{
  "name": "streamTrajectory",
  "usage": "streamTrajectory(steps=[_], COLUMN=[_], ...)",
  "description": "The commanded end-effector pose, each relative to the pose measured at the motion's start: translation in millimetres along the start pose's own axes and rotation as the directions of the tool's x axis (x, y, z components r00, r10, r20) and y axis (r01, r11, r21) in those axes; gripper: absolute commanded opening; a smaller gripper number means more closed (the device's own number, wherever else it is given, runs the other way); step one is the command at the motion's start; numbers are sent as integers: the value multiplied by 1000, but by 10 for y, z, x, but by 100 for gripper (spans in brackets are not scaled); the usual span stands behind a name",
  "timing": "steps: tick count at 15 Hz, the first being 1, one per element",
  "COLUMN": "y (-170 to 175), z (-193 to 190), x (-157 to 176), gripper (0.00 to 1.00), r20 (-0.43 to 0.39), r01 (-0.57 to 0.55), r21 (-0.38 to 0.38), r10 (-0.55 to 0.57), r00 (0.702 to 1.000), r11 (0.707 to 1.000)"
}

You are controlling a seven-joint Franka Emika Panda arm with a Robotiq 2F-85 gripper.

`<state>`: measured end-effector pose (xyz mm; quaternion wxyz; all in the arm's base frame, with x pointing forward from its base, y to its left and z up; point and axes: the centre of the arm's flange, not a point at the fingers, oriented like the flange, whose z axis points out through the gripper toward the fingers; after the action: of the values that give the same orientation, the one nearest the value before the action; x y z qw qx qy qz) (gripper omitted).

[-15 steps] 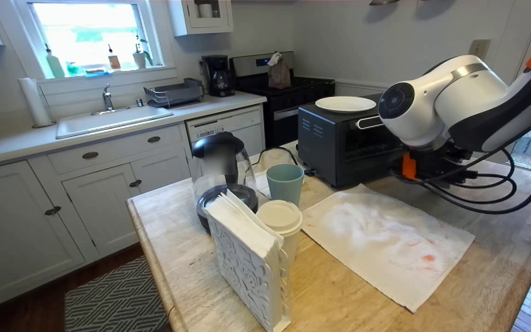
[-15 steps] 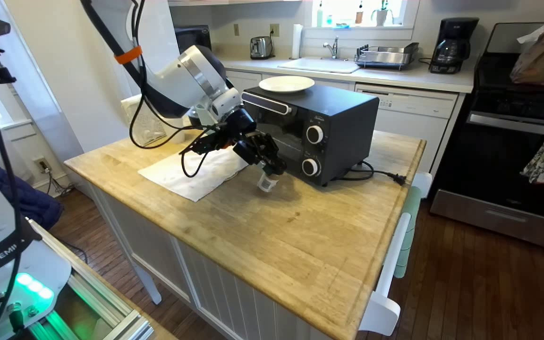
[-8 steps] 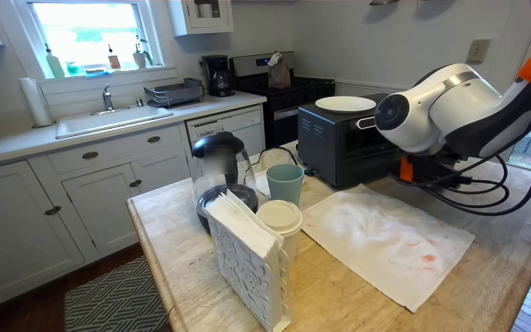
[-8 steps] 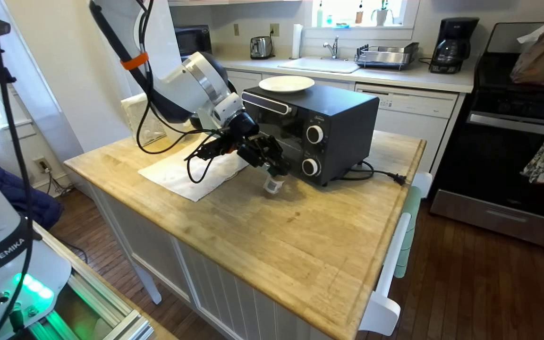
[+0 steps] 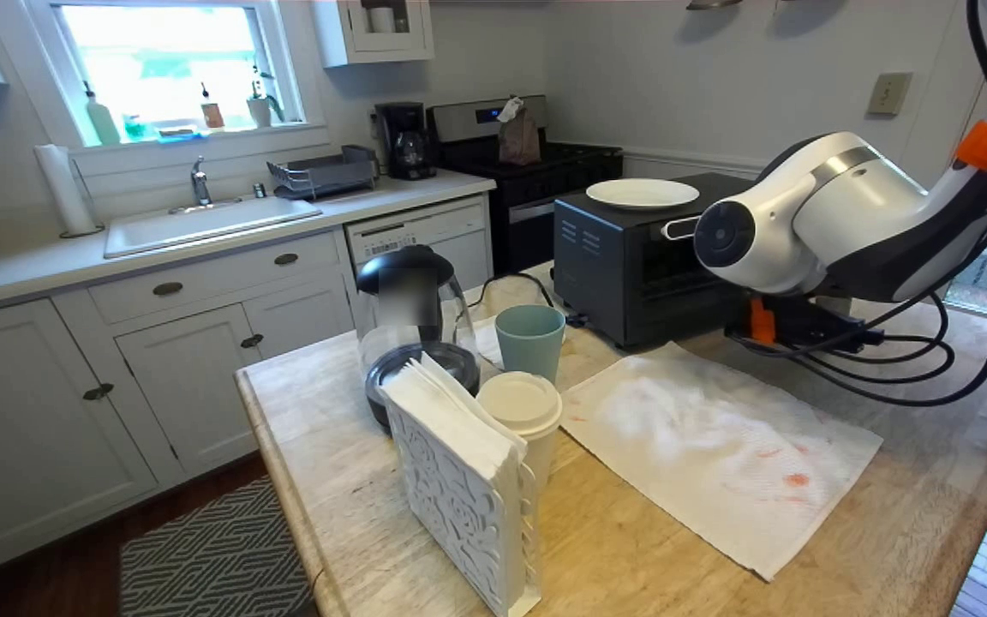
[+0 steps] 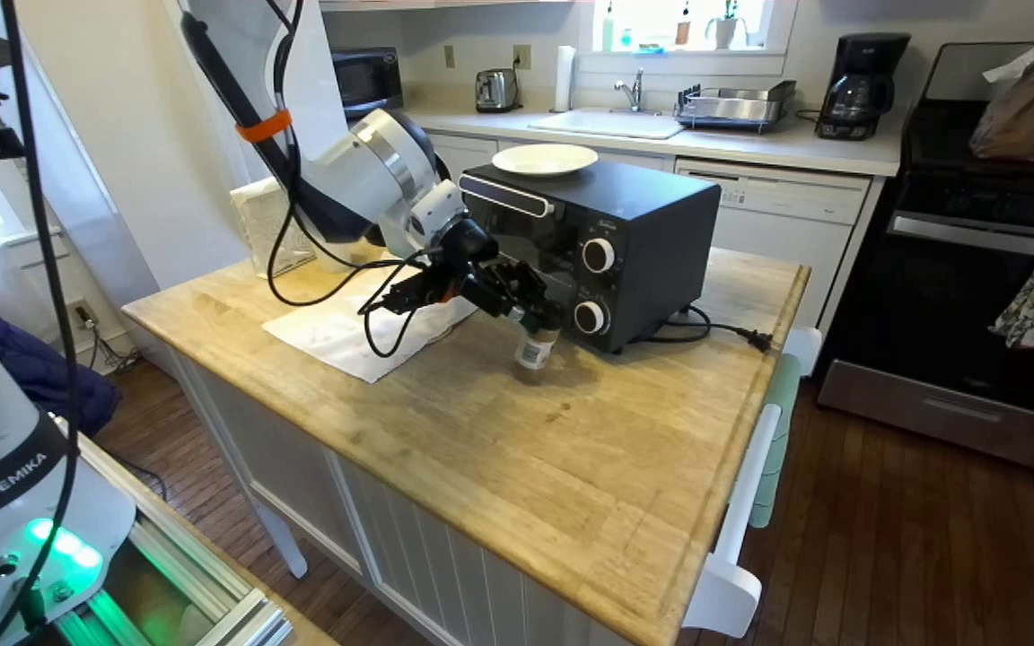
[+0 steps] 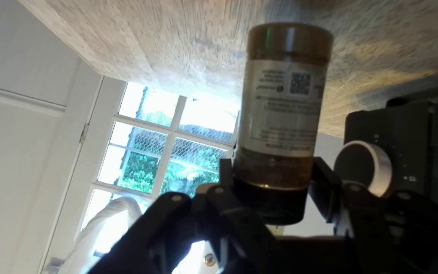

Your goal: Pick up the spice bottle and put it on the white towel, pick up the spice bottle and put it on the kitchen counter the right way up

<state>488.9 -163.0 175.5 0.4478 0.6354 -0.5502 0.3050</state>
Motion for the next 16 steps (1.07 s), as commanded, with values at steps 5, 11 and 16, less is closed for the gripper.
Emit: streamTrajectory(steps=[5, 11, 16], y=[-73, -72, -68], z=[100, 107, 84], x=[-57, -86, -63], gripper=[27, 51, 86], r20=[-45, -48, -36], r01=[1, 7, 9], r21=[-19, -25, -21], r10=[-1, -8, -10], r00=[999, 999, 999], r11=[1000, 1000, 1000])
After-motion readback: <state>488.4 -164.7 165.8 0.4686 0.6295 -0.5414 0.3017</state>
